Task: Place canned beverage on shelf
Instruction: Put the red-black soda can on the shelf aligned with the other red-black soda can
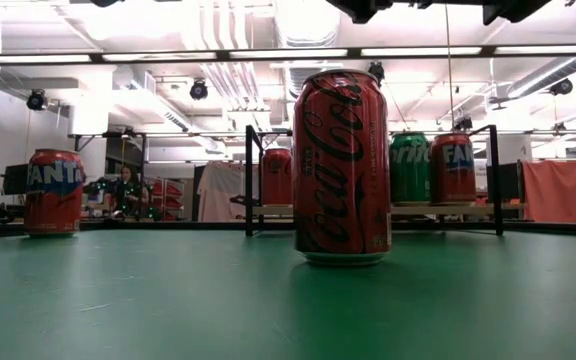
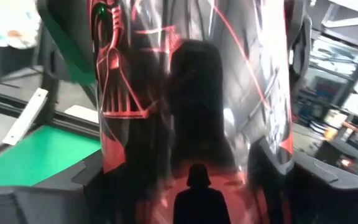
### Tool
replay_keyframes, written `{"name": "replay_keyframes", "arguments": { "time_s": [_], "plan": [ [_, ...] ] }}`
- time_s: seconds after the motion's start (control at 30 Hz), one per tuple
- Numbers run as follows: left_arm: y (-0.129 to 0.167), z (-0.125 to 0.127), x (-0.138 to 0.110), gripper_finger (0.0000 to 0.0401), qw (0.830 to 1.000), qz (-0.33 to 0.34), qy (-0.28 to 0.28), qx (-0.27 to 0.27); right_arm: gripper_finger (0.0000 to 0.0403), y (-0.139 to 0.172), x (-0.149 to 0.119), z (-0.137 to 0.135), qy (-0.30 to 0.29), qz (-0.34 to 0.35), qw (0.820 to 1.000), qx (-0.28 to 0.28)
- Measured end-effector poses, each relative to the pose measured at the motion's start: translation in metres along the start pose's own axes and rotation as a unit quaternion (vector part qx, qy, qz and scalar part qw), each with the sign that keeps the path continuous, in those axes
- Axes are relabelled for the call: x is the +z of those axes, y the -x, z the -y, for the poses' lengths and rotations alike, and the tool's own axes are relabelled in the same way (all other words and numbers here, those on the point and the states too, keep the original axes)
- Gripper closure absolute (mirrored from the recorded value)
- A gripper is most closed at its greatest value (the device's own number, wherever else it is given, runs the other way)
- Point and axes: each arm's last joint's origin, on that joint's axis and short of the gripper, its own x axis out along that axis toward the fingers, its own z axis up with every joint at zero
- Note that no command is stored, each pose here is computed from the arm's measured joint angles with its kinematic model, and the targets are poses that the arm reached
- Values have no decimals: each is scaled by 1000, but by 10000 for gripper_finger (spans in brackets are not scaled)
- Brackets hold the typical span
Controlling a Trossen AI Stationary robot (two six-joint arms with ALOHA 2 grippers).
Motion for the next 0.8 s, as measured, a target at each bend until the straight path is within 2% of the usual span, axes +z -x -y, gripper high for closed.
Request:
{"name": "replay_keyframes", "arguments": {
  "time_s": [0.23,0.47,0.57,0.8],
  "plan": [
    [-1,-3,3,36,999,2,-2,32,109,-3,-6,-1,0,-15,1000,-14],
    [-1,-4,3,106,999,3,-3,35,109,-3,-5,-1,-4,-10,1000,-13],
    [-1,-4,3,109,999,3,1,38,107,-3,-5,-1,-6,-10,1000,-12],
    [-1,-6,0,109,997,-19,9,80,60,-2,-3,1,-2,-14,999,-33]
  ]
}}
